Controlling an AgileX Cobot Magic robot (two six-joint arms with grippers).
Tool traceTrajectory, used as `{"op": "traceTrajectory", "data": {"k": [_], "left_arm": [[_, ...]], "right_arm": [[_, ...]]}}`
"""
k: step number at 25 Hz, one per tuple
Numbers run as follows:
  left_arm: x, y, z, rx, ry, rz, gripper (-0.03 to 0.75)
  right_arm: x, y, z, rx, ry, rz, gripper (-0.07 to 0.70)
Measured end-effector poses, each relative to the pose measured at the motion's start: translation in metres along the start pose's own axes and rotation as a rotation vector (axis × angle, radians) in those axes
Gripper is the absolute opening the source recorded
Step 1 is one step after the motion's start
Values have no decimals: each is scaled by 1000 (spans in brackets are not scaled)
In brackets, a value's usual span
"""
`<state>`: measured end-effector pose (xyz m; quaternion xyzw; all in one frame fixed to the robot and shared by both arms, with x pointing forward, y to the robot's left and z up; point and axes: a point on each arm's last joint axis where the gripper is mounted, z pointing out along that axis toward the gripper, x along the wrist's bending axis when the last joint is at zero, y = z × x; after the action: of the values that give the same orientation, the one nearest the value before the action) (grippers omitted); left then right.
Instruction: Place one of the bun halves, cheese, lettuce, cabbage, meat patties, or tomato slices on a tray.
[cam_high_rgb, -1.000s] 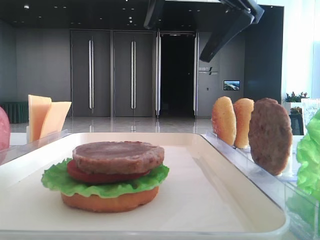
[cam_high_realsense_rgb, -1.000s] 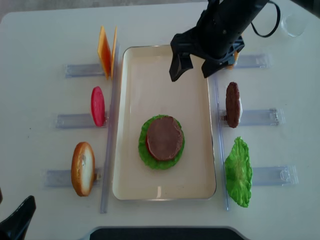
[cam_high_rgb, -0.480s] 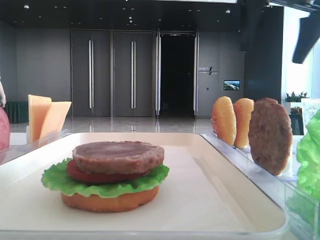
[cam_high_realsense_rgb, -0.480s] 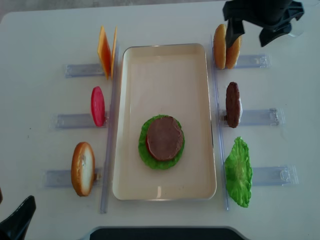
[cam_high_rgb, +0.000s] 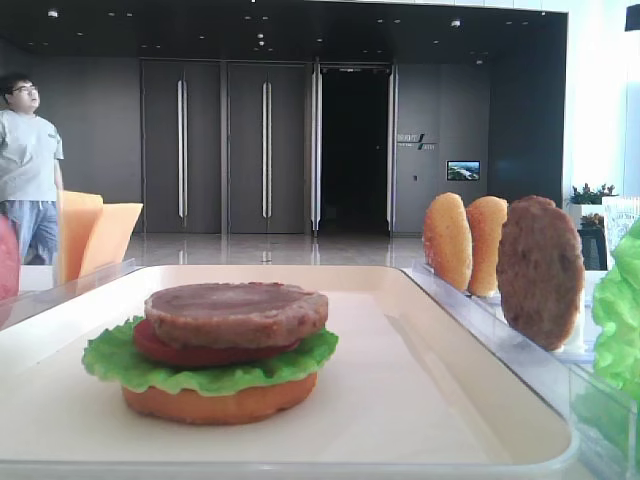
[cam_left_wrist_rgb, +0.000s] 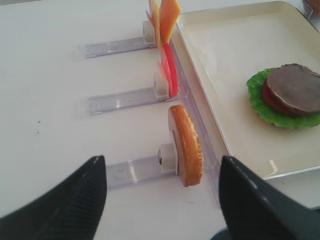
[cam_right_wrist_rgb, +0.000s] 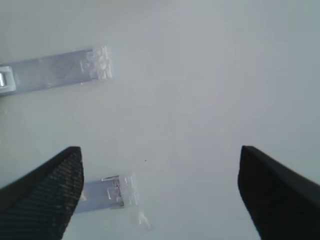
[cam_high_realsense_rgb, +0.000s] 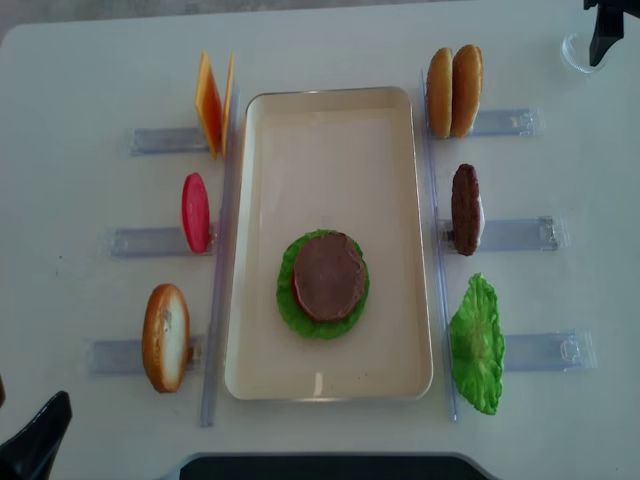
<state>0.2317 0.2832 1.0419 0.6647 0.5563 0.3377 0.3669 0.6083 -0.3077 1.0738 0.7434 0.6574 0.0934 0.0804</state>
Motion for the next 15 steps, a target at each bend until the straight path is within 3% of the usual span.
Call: {"op": "traceTrajectory", "data": {"k": [9, 15], "left_arm": [[0, 0, 0, 0, 0, 0, 535], [0, 0, 0, 0, 0, 0, 535]], "right_arm": [[-3, -1, -5, -14, -10, 7, 592], [-3, -14, -54, -134, 3, 22, 592]]}}
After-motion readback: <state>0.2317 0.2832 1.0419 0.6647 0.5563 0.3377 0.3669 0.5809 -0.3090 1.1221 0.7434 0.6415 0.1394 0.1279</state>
